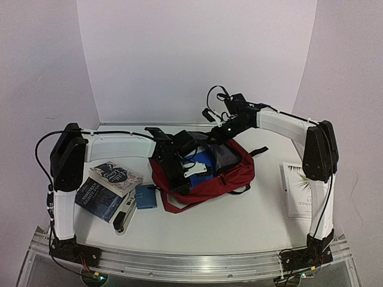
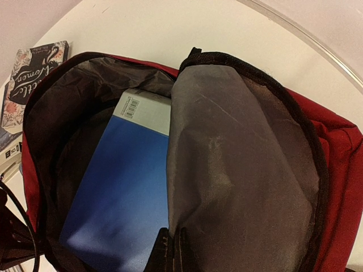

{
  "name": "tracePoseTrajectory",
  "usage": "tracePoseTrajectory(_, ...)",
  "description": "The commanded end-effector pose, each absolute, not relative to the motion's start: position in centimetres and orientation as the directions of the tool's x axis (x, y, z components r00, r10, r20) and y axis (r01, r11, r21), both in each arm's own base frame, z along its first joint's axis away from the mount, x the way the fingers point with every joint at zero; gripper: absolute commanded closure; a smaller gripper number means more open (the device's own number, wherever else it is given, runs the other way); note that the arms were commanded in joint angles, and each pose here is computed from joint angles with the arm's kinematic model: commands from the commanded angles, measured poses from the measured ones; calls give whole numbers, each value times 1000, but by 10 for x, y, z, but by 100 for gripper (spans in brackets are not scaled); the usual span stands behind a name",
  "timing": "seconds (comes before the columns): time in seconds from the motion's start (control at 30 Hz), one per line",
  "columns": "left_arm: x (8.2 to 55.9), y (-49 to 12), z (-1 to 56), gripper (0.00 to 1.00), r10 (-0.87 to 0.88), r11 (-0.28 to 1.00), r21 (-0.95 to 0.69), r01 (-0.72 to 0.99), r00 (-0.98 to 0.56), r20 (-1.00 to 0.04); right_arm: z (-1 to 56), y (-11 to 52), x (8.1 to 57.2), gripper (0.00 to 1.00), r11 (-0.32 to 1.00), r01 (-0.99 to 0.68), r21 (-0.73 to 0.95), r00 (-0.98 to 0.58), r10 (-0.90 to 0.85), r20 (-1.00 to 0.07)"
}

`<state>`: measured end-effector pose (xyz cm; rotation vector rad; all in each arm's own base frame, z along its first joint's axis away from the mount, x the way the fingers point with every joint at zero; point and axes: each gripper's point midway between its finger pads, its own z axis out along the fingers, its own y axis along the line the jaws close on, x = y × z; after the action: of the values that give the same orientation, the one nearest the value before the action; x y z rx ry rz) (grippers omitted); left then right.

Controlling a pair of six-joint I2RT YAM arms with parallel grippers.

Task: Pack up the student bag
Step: Adjust the student bag at the center of the board.

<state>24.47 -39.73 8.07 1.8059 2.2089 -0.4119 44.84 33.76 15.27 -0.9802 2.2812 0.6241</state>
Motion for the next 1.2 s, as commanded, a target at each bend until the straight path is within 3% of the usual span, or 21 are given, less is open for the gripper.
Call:
tracePoseTrajectory(0.0,270,-420,160,100,829,245,48,968,-183,-528,178,343,461,100,617,-771,157,-520,-468,-715)
tracePoseTrajectory(0.13,275,-427,228,100,744,273,90,958,-151,-651,185,344,468,100,621,-772,137,-503,-464,-729)
tracePoseTrajectory(0.23,271,-420,251,100,720,283,106,953,-139,-680,191,346,473,100,623,-773,120,-487,-461,-742)
tracePoseTrajectory(0.53,234,-395,171,97,790,298,-39,954,-270,-551,198,348,479,97,628,-770,115,-479,-450,-753)
tracePoseTrajectory(0.63,230,-392,158,85,773,333,-65,941,-312,-553,199,345,474,84,628,-769,120,-485,-451,-749)
tracePoseTrajectory(0.73,233,-391,169,72,744,368,-64,928,-335,-579,208,340,464,61,631,-765,132,-495,-444,-747)
tracePoseTrajectory(0.83,239,-392,191,53,705,406,-53,912,-349,-618,236,329,452,36,649,-750,132,-498,-421,-758)
tracePoseTrajectory(0.93,251,-395,216,31,650,469,-42,882,-377,-660,259,303,439,17,682,-717,142,-532,-404,-744)
tracePoseTrajectory(1.07,268,-399,236,2,585,554,-36,832,-419,-695,248,236,408,7,728,-674,129,-619,-460,-637)
tracePoseTrajectory(1.17,278,-405,245,0,525,612,-70,788,-470,-710,225,168,385,2,790,-599,127,-716,-458,-526)
